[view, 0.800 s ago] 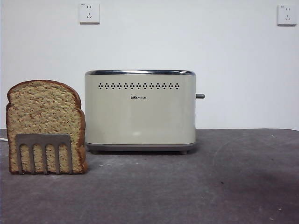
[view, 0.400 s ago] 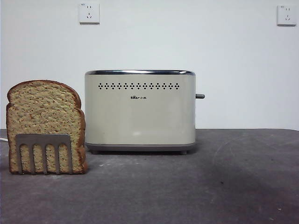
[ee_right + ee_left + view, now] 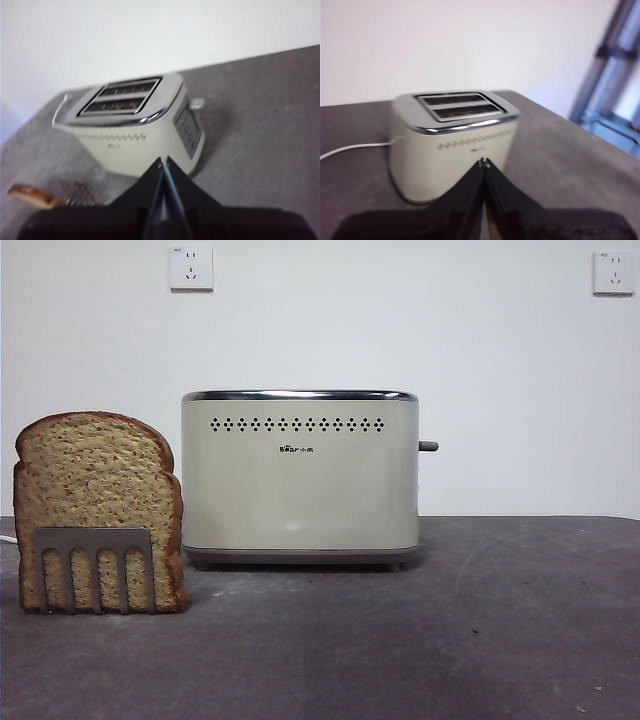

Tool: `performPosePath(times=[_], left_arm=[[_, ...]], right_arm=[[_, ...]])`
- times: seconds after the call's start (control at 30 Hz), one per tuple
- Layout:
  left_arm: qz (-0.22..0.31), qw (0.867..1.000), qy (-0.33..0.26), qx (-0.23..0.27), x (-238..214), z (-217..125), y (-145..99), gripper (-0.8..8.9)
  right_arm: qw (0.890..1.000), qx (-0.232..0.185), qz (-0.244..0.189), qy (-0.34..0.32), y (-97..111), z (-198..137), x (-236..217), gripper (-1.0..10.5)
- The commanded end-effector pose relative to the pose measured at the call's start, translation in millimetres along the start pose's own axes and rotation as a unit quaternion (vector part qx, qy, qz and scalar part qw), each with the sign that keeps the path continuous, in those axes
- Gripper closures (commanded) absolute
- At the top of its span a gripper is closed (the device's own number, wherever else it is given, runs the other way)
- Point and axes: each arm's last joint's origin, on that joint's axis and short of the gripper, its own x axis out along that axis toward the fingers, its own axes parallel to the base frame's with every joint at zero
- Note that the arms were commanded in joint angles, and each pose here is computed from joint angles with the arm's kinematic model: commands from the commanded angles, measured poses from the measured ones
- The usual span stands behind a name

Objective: Pick up a slice of bread from the rack,put the bread on the toaster,press the button

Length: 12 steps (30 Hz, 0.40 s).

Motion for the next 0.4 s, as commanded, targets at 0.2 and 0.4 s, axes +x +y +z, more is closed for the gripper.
performPosePath(times=[0.2,0.4], left_arm=[[-0.050,0.995,0.050,0.077,1,46,-8,8.22],[-0.085,0.985,0.112,0.104,-1,63,-17,8.22]], right_arm=[[0.992,-0.084,0.028,0.091,18,45,-2,9.6],[0.982,-0.096,0.043,0.156,27,63,-5,9.6]])
